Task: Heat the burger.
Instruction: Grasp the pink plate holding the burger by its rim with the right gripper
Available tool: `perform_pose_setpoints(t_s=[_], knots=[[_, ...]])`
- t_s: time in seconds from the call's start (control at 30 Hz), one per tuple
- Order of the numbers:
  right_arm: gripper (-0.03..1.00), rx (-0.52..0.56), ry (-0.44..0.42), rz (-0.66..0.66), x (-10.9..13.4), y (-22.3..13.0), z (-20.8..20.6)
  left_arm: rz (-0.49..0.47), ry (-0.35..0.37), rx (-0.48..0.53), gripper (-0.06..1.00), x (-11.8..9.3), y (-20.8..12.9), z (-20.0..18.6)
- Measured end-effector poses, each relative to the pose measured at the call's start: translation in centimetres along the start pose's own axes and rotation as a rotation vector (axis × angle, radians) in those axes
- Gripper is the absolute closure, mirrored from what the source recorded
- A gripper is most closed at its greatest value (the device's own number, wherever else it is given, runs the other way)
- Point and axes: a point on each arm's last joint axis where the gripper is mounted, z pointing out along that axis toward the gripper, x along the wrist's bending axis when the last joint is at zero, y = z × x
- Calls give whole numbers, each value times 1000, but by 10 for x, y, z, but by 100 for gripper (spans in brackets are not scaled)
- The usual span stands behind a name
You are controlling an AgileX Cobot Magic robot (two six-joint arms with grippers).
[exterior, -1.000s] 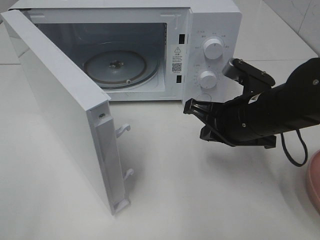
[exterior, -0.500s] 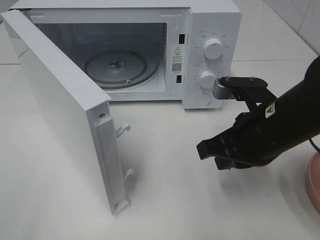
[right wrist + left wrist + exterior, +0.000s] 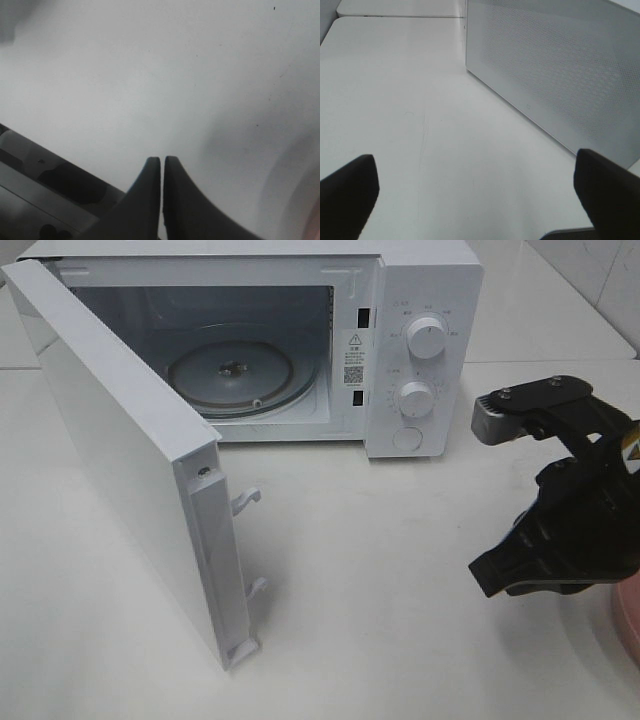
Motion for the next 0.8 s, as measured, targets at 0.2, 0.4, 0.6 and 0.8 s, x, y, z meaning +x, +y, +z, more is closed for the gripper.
perform_pose_setpoints(t_s=[0.2, 0.4, 0.6, 0.8], knots=[[89, 15, -22, -5, -5, -10, -17, 0, 0, 0, -3, 0, 0, 0], [83, 48, -74, 38, -20, -16, -25, 0, 0, 0, -3, 0, 0, 0], [65, 57, -136, 69, -35, -21, -33, 0, 0, 0, -3, 0, 0, 0], [39, 63, -175, 110, -45, -23, -35, 0, 0, 0, -3, 0, 0, 0]])
